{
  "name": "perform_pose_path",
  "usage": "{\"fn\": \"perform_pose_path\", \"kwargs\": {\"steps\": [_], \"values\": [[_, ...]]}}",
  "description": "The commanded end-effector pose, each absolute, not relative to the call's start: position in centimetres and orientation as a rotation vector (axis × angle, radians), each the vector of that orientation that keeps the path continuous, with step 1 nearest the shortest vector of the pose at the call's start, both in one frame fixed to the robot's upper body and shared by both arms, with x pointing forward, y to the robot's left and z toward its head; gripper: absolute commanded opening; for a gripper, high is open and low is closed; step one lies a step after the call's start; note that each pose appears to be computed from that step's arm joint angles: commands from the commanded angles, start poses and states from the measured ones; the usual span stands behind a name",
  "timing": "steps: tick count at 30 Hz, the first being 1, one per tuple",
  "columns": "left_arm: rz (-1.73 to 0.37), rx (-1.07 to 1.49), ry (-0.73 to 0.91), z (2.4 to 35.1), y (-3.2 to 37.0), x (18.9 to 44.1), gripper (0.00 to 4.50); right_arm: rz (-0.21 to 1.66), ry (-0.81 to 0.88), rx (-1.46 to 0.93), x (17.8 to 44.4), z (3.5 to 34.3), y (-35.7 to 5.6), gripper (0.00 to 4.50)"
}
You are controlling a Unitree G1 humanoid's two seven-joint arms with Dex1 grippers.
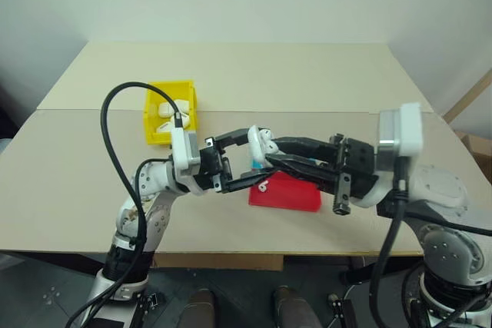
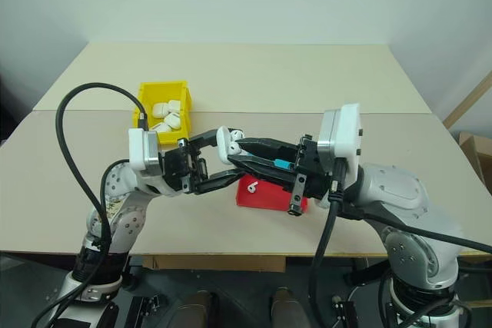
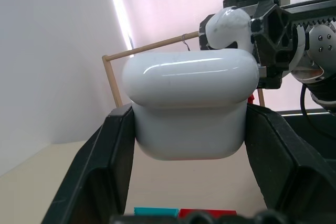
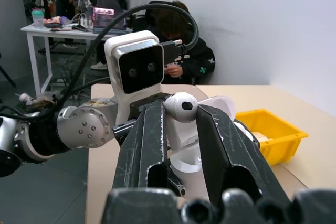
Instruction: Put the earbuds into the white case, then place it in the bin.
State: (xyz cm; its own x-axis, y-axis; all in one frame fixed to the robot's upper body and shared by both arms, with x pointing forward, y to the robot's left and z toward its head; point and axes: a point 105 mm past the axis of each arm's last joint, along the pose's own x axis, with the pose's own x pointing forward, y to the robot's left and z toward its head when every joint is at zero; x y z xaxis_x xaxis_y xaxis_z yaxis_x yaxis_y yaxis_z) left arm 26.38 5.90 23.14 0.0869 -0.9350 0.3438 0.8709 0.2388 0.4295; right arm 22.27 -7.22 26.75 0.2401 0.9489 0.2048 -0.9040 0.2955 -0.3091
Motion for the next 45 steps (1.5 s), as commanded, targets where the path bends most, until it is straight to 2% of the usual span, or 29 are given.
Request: {"fn": "perform_pose_path", "kwargs": {"steps": [1, 20, 27, 32, 38, 45], "values": [[-1.346, 0.134, -0.684, 24.2, 6.0, 25.6, 2.79, 1.275, -0.431, -0.158, 21.9, 27.1, -7.2, 0.76], [-1.342, 0.149, -0.686, 24.1, 6.2, 25.8, 2.79, 1.263, -0.404, -0.197, 22.2, 25.9, -7.4, 0.76], [-1.340, 0.152, -0.688, 24.1, 6.2, 25.9, 2.79, 1.314, -0.381, -0.176, 21.8, 25.7, -7.4, 0.76], [-1.340, 0.153, -0.685, 24.0, 6.1, 25.8, 2.79, 1.250, -0.401, -0.247, 22.3, 25.5, -7.5, 2.27], [-1.339, 0.156, -0.682, 24.0, 6.0, 25.9, 2.79, 1.257, -0.405, -0.258, 22.2, 25.4, -7.7, 2.27], [-1.333, 0.161, -0.670, 23.7, 6.1, 26.2, 2.79, 1.228, -0.438, -0.290, 22.5, 26.9, -9.1, 2.27]]}}
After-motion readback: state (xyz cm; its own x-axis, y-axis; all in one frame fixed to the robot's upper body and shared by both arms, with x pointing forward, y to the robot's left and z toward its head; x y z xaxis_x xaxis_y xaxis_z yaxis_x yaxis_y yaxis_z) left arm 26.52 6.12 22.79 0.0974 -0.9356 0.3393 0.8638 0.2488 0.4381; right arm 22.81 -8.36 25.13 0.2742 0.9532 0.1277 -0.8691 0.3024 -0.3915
